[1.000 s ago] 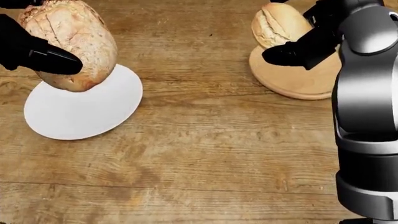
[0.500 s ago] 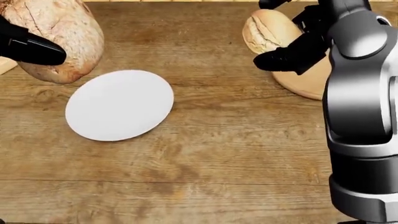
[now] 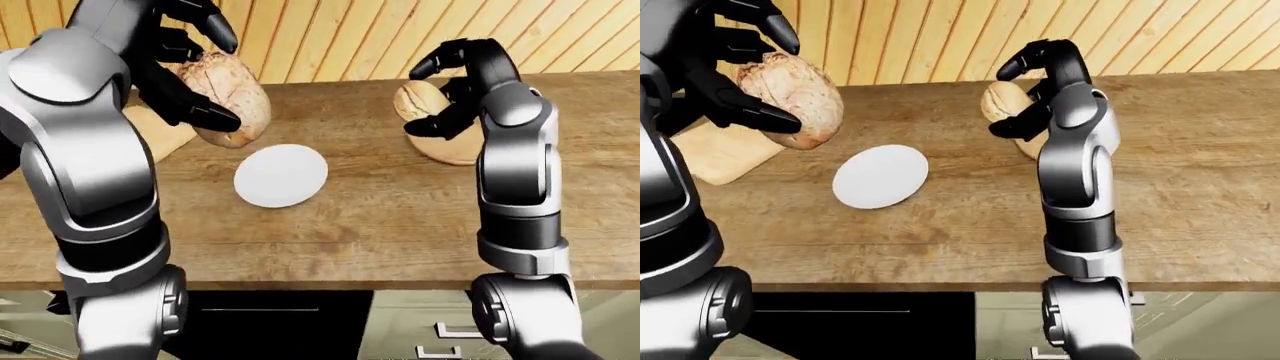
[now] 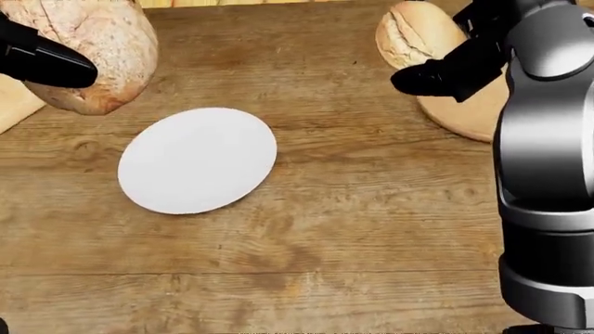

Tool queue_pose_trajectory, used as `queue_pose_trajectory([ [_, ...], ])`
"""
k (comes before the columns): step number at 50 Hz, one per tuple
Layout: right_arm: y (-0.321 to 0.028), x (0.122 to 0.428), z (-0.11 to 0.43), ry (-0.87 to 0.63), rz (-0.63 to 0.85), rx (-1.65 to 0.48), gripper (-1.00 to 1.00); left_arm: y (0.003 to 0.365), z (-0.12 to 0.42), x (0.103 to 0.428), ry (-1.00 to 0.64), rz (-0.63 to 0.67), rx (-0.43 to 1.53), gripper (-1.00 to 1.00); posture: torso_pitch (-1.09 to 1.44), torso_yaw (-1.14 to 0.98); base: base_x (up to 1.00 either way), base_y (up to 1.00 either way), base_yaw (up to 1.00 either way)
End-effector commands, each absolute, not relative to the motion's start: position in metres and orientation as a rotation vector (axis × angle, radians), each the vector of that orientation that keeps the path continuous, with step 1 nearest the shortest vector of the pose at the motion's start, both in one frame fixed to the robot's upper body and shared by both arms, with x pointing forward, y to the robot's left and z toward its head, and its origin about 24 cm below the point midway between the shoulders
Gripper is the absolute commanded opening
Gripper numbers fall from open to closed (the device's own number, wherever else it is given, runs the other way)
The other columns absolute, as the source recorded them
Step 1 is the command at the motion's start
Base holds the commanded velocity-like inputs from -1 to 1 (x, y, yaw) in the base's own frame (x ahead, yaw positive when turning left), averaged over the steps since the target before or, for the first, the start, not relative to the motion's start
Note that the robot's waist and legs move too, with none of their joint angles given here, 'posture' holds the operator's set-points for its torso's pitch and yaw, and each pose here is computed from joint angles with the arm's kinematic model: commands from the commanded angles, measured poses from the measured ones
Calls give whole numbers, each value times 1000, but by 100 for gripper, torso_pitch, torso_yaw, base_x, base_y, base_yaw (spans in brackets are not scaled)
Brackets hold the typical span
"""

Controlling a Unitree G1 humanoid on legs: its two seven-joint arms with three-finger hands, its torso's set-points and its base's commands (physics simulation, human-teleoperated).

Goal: Place all breads on the cutting board.

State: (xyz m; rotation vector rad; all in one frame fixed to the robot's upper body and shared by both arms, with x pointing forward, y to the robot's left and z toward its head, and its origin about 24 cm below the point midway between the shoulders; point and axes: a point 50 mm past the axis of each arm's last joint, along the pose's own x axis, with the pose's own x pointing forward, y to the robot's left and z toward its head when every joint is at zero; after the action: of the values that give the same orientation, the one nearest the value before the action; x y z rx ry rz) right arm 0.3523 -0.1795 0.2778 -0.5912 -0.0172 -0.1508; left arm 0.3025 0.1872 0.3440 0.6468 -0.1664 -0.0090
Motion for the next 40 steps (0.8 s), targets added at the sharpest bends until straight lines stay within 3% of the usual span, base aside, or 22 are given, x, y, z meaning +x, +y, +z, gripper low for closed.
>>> queue_pose_trajectory([
  [1, -173, 348, 295, -90, -146, -599, -100, 192, 353, 298, -199, 31, 649, -100, 0, 0, 0, 54, 0],
  [40, -168, 349, 297, -95, -136, -588, -100, 195, 354, 295, -200, 34, 663, -100, 0, 0, 0, 56, 0],
])
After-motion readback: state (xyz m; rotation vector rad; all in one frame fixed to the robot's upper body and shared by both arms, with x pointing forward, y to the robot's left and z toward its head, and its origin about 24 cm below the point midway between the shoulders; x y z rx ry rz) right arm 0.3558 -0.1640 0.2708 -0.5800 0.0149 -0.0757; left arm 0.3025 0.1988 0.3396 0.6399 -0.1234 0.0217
